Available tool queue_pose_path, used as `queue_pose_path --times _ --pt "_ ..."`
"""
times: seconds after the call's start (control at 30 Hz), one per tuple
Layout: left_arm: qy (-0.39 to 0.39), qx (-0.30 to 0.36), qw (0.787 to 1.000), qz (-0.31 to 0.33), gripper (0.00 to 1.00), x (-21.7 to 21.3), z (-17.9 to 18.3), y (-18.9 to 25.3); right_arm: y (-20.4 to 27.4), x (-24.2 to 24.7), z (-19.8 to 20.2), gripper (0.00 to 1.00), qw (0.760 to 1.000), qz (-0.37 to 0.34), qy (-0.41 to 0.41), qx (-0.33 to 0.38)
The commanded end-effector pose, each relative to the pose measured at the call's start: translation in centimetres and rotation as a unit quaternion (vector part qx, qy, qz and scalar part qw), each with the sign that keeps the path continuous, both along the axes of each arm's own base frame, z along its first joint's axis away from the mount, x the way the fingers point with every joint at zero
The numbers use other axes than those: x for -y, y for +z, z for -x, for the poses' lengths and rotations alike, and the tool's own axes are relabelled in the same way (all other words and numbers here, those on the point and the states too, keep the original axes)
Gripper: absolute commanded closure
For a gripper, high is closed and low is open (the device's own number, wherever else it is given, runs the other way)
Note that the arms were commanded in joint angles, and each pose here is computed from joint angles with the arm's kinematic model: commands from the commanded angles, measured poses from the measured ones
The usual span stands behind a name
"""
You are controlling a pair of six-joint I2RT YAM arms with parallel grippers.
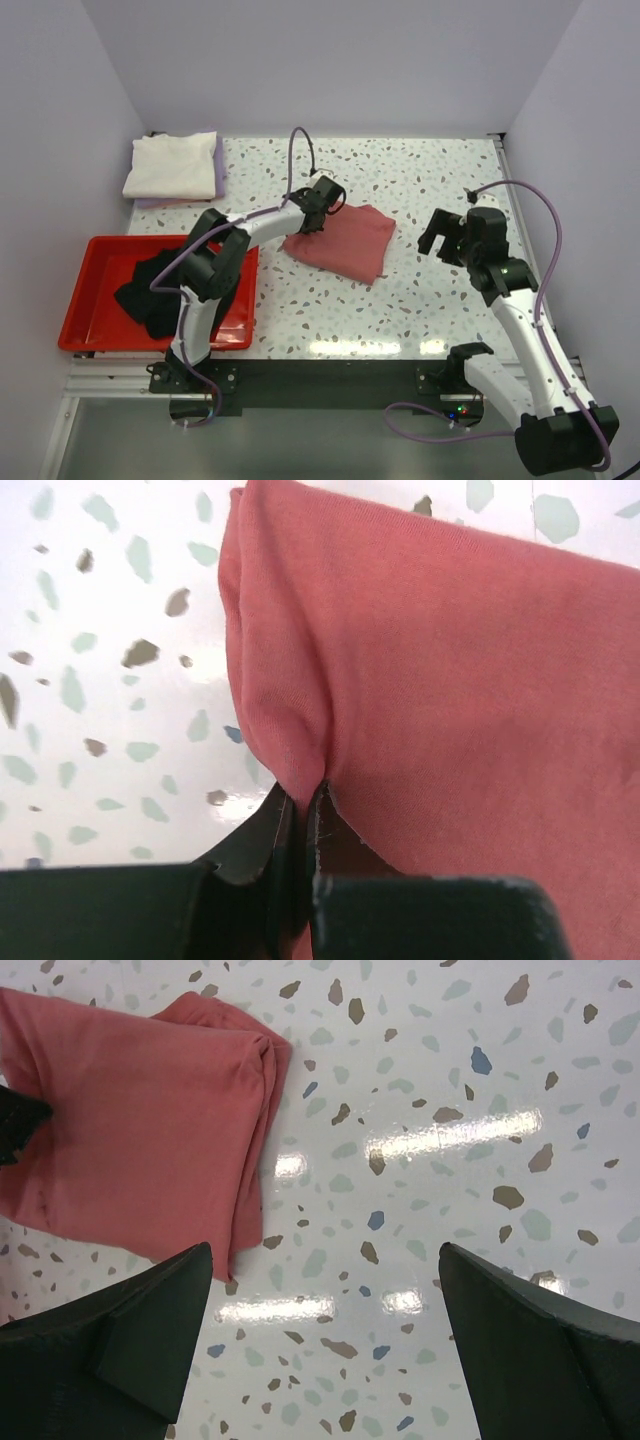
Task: Fold and stack the t-shirts
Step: Neatly place the folded tshirt to the corner
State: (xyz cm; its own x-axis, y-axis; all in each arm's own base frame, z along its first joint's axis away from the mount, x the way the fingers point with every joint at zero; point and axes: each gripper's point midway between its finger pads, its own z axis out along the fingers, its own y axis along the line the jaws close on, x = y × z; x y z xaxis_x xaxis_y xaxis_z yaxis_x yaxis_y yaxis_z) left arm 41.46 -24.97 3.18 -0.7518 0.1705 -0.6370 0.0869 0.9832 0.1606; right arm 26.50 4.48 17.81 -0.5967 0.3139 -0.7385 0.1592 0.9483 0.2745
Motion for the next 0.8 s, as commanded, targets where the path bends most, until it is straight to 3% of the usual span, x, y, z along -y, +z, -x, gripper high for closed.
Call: queue_pose_path --times 0.0,0.4,0.5,0.77 --pt "-0.005 0.094 0.995 -0.040 1.00 -1.9 -2.9 6.3 1.1 -0.6 -0.8 0.01 0.999 -0.013 0.013 0.034" --pt "-0.034 0.132 0.981 -0.135 1.00 -5.6 -7.1 9.6 -0.1 -0.9 -0.9 0.01 0.999 -0.016 0.019 0.029" --pt "-0.029 0.147 0.972 -0.179 1.00 -7.7 -8.6 11.4 -0.6 -0.9 -0.9 0.01 0.999 -0.017 0.020 0.024" --pt "0.033 0.166 0.964 -0.204 1.00 -14.3 -12.5 16.0 -1.0 -0.3 -0.6 0.01 1.000 -0.004 0.009 0.019"
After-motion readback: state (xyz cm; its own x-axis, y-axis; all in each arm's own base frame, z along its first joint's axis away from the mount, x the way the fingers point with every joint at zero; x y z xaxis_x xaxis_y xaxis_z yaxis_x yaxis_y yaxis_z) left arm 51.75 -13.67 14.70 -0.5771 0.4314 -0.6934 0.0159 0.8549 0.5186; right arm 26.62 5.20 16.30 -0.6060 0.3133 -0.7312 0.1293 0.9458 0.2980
